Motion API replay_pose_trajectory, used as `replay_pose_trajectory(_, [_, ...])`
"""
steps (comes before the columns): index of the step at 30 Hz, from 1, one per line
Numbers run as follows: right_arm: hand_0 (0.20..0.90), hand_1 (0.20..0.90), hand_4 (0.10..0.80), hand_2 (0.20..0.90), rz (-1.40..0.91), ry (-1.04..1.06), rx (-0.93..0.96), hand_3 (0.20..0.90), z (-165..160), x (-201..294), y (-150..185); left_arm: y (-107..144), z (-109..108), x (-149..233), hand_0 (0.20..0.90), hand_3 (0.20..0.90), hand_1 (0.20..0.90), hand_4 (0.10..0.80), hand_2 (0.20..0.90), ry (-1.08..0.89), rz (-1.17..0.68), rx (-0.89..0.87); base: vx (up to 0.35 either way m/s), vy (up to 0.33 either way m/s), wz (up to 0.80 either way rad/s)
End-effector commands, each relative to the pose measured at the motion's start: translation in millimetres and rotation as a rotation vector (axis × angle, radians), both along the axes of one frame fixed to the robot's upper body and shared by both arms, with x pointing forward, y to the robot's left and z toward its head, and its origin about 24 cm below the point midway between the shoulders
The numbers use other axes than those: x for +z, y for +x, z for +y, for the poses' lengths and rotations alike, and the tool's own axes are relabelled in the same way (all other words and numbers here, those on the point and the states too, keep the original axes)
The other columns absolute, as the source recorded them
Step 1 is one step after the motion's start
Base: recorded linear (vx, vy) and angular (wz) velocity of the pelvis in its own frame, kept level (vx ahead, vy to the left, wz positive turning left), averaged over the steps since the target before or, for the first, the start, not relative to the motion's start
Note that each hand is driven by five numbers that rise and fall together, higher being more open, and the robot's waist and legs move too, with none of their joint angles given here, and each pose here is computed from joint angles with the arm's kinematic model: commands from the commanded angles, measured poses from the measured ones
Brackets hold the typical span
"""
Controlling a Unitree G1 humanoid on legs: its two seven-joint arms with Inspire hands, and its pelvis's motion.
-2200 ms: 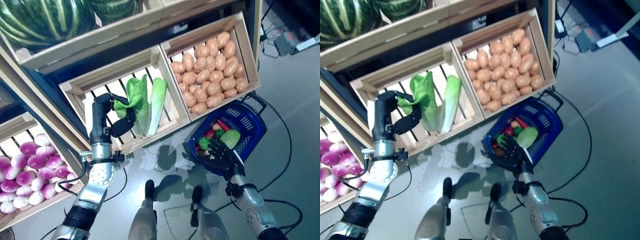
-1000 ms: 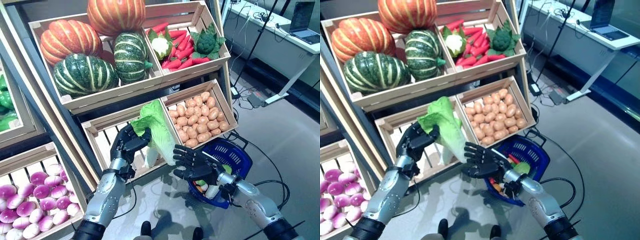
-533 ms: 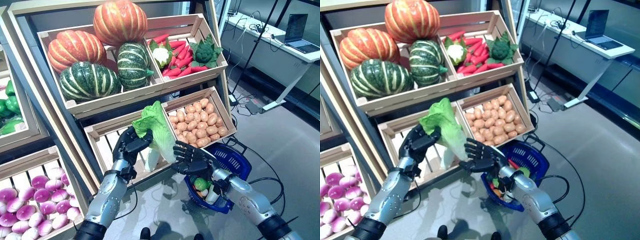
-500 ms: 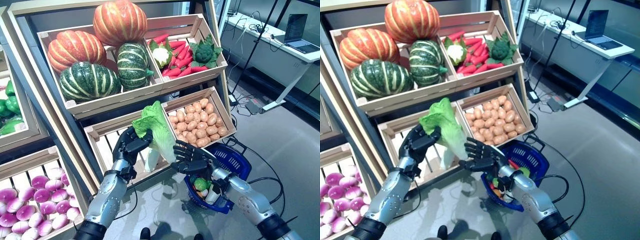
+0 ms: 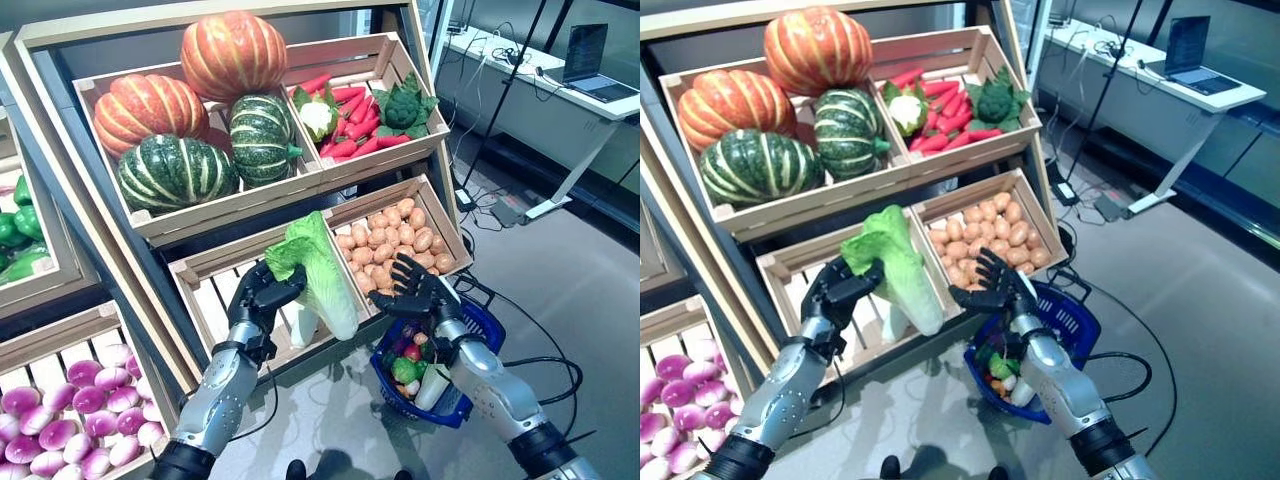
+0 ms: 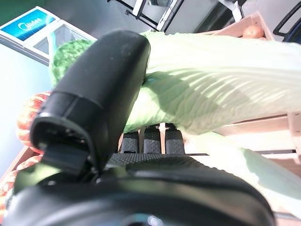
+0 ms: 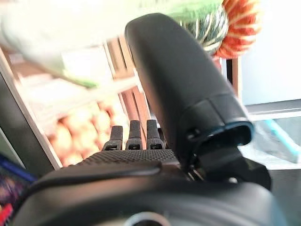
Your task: Put vegetables into the basket
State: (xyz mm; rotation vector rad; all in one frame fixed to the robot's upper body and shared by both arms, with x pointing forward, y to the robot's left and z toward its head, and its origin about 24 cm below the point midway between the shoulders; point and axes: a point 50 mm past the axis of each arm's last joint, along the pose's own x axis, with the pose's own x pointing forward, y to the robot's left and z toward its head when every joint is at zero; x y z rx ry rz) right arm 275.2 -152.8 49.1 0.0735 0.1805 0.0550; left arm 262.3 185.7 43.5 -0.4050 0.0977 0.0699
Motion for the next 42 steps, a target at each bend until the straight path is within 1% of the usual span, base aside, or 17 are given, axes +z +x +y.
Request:
replay_pose_trajectory(1, [0.900,0.900,0.800,0.900,-0.302,-0.002,-0.071,0.900,0.5,58.7,12.1,18.7,-7.5,56.6,0.300,0.300,0.300,0.400,0.300,-0.005,-0.270,-0.018,-0.007,-0.002,-0.04])
replay_pose_trajectory(6, [0.900,0.900,0.800,0.900,-0.239,-0.021,-0.009,0.900,10.1,48.9,12.5,19.7,-11.9,60.3,0.300,0.300,0.300,0.400,0.300,-0.014,-0.278,-0.038,0.002,-0.001,-0.03])
replay_pose_trajectory(13, [0.900,0.900,0.800,0.900,-0.123,0.043,0.212,0.900,29.9,34.4,9.8,20.0,-13.4,61.7,0.300,0.300,0.300,0.400,0.300,-0.021,-0.279,-0.071,0.000,0.000,0.00])
replay_pose_trajectory(19, [0.900,0.900,0.800,0.900,-0.025,0.187,0.418,0.900,45.8,26.0,4.4,21.4,-16.6,60.8,0.300,0.300,0.300,0.400,0.300,-0.044,-0.286,-0.121,0.000,0.000,0.00])
replay_pose_trajectory(25, [0.900,0.900,0.800,0.900,0.075,0.324,0.538,0.900,55.6,17.2,0.4,22.7,-20.2,59.5,0.300,0.300,0.300,0.400,0.300,-0.069,-0.287,-0.159,0.001,-0.001,0.01])
replay_pose_trajectory(29, [0.900,0.900,0.800,0.900,0.131,0.375,0.628,0.900,58.3,13.3,-2.8,22.9,-20.3,59.2,0.300,0.300,0.300,0.400,0.300,-0.083,-0.293,-0.192,0.003,0.000,0.03])
replay_pose_trajectory(33, [0.900,0.900,0.800,0.900,0.166,0.374,0.683,0.900,57.7,9.7,-3.2,23.2,-23.0,58.2,0.300,0.300,0.300,0.400,0.300,-0.109,-0.291,-0.235,0.000,0.000,0.00])
replay_pose_trajectory(36, [0.900,0.900,0.800,0.900,0.167,0.372,0.678,0.900,57.1,10.0,-1.5,23.0,-25.1,58.1,0.300,0.300,0.300,0.400,0.300,-0.123,-0.289,-0.254,0.000,0.000,0.00])
replay_pose_trajectory(39, [0.900,0.900,0.800,0.900,0.158,0.345,0.633,0.900,55.8,9.3,2.7,23.6,-26.9,56.5,0.300,0.300,0.300,0.400,0.300,-0.132,-0.286,-0.264,0.000,0.000,0.00])
replay_pose_trajectory(42, [0.900,0.900,0.800,0.900,0.135,0.262,0.540,0.900,52.1,7.2,8.5,24.7,-28.0,55.1,0.300,0.300,0.300,0.400,0.300,-0.145,-0.279,-0.259,0.000,0.000,0.00])
